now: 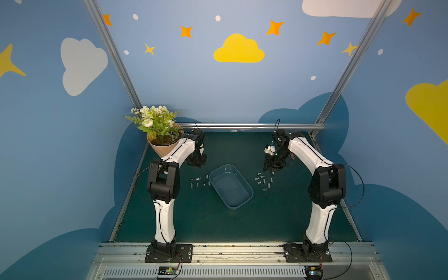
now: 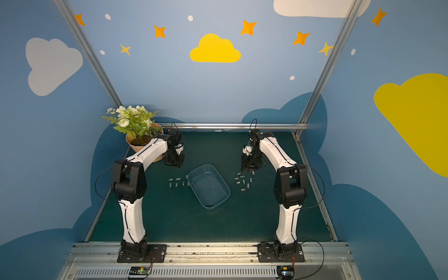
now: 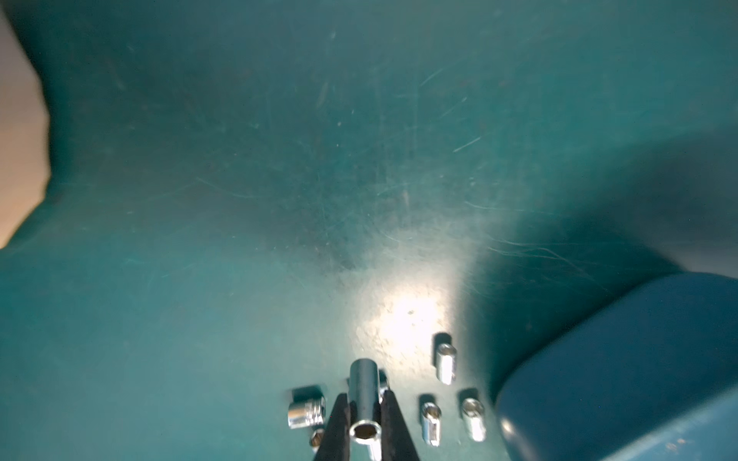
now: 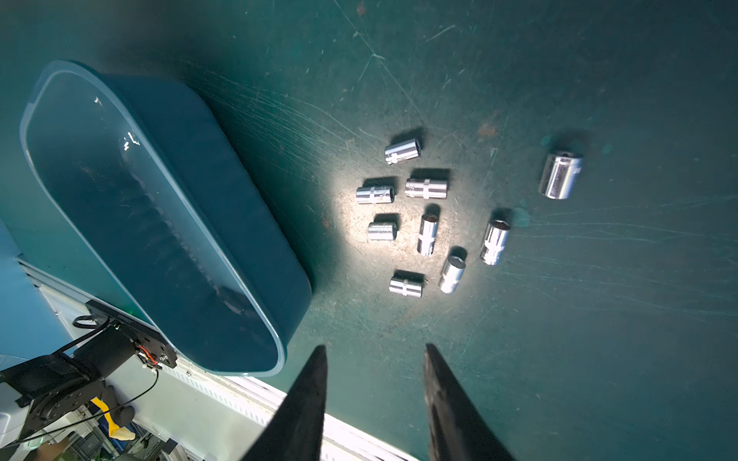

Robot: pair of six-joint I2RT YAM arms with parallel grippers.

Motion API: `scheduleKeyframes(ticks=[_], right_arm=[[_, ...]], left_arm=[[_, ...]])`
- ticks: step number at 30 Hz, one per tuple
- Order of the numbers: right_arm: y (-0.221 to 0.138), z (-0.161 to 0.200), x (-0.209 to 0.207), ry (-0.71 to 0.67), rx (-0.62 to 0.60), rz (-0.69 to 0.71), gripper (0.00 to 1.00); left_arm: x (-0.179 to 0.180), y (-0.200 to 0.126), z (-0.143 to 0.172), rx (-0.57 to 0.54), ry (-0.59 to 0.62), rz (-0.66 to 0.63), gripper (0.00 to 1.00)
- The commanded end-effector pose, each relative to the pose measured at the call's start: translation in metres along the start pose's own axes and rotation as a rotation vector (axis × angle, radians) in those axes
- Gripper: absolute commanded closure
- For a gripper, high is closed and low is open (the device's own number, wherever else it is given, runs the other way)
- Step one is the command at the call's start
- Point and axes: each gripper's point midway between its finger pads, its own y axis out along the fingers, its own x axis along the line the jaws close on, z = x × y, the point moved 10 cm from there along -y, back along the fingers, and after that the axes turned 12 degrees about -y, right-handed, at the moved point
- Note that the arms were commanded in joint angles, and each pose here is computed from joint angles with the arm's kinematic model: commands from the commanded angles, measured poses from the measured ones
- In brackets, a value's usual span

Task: Take out the socket from the storage box
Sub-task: Place the socket head at the center of the board.

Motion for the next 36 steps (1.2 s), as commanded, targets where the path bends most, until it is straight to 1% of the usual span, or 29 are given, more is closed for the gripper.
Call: scheduleKeyframes(ticks=[1,6,9,13,15,20,23,26,31,34,36], right_arm=[[-0.008,0.007,0.002,0.003,-0.003,0.007,0.6],[-0.005,0.008,0.001,0.008,0.002,0.006,0.6],[-0.004,0.009,0.001,0.007,0.005,0.011,0.6],[-0.002,0.012,0.0,0.01,0.011,0.01,0.6],[-0.001,0.013,0.0,0.01,0.012,0.01,0.6],[-0.001,0.015,0.0,0.012,0.011,0.013,0.6],[-0.004,0.015,0.0,0.009,0.004,0.021,0.6],[-0.007,0.014,-0.001,0.007,-0.005,0.036,0.6],[-0.017,0.01,-0.004,0.0,-0.057,0.065,0.6],[-0.024,0.005,-0.007,-0.016,-0.105,0.087,0.6],[-0.026,0.003,-0.012,-0.03,-0.145,0.117,0.6]], left_arm=[[-0.005,0.011,-0.003,0.028,0.019,0.041,0.87],[-0.006,0.025,-0.006,0.075,0.035,0.039,0.86],[-0.004,0.028,-0.006,0.071,0.031,0.033,0.87],[-0.002,0.03,-0.006,0.068,0.017,0.051,0.84],[-0.002,0.031,-0.006,0.07,0.019,0.057,0.8],[-0.002,0.028,-0.008,0.055,0.02,0.063,0.66],[-0.002,0.022,-0.01,0.038,0.015,0.068,0.6],[-0.002,0.006,-0.013,-0.011,-0.001,0.091,0.58],[-0.001,-0.023,-0.014,-0.145,-0.034,0.119,0.58],[0.002,-0.037,-0.01,-0.248,-0.037,0.122,0.58],[0.006,-0.05,-0.003,-0.339,-0.044,0.122,0.57]])
